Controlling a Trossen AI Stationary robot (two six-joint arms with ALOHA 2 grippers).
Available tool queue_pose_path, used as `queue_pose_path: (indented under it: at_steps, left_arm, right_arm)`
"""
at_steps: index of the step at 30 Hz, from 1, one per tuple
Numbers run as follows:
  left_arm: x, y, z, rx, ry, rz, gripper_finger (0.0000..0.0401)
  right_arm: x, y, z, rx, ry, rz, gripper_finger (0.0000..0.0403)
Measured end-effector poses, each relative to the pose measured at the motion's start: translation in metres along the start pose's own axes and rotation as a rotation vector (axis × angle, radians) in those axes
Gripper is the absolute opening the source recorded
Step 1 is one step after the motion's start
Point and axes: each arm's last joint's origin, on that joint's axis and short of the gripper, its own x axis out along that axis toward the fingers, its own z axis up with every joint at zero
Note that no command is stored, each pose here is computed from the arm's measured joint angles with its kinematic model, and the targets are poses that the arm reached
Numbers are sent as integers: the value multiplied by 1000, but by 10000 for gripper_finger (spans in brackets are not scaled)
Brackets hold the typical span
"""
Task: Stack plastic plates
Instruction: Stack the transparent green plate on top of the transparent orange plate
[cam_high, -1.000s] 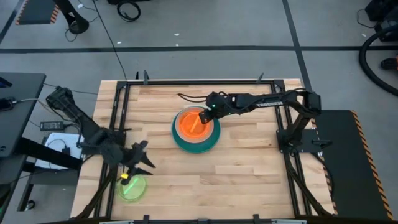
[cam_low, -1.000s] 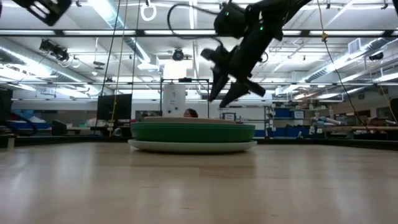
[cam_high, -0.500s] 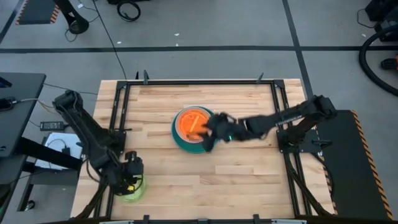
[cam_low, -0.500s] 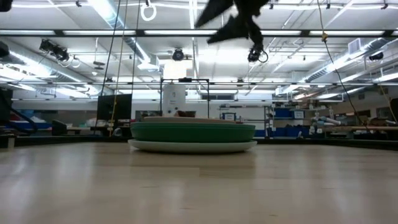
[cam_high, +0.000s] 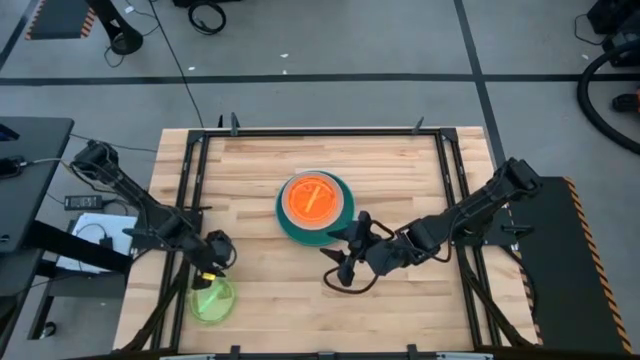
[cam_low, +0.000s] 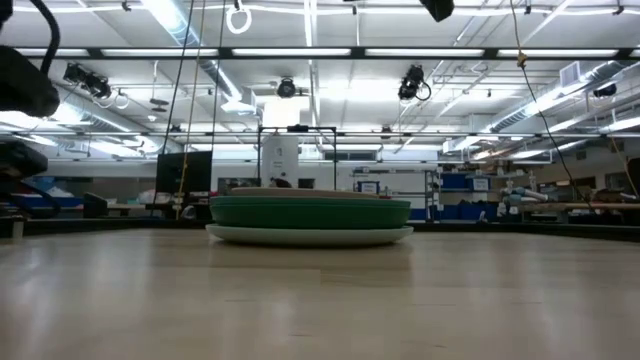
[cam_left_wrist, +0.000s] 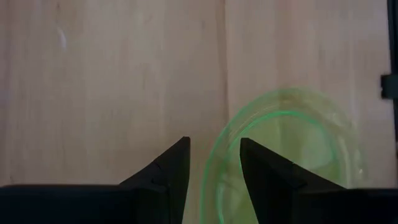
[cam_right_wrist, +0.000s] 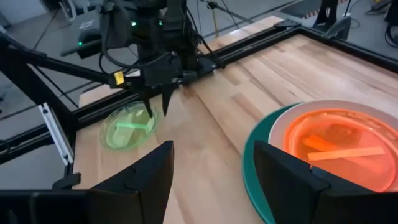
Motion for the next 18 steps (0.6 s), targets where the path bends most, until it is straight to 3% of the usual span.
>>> queue_pose_path:
  at_steps: [5, 10, 18]
  left_arm:
    - [7, 1, -4, 34, 20, -100, 148]
    - [15, 12, -17, 33, 67, -67, 148]
    - [11, 7, -11, 36, 46, -85, 148]
  right_arm:
    - [3, -3, 2, 19, -3, -10, 229]
    - [5, -6, 4, 24, -7, -21, 229]
    - [9, -10, 6, 13, -9, -32, 229]
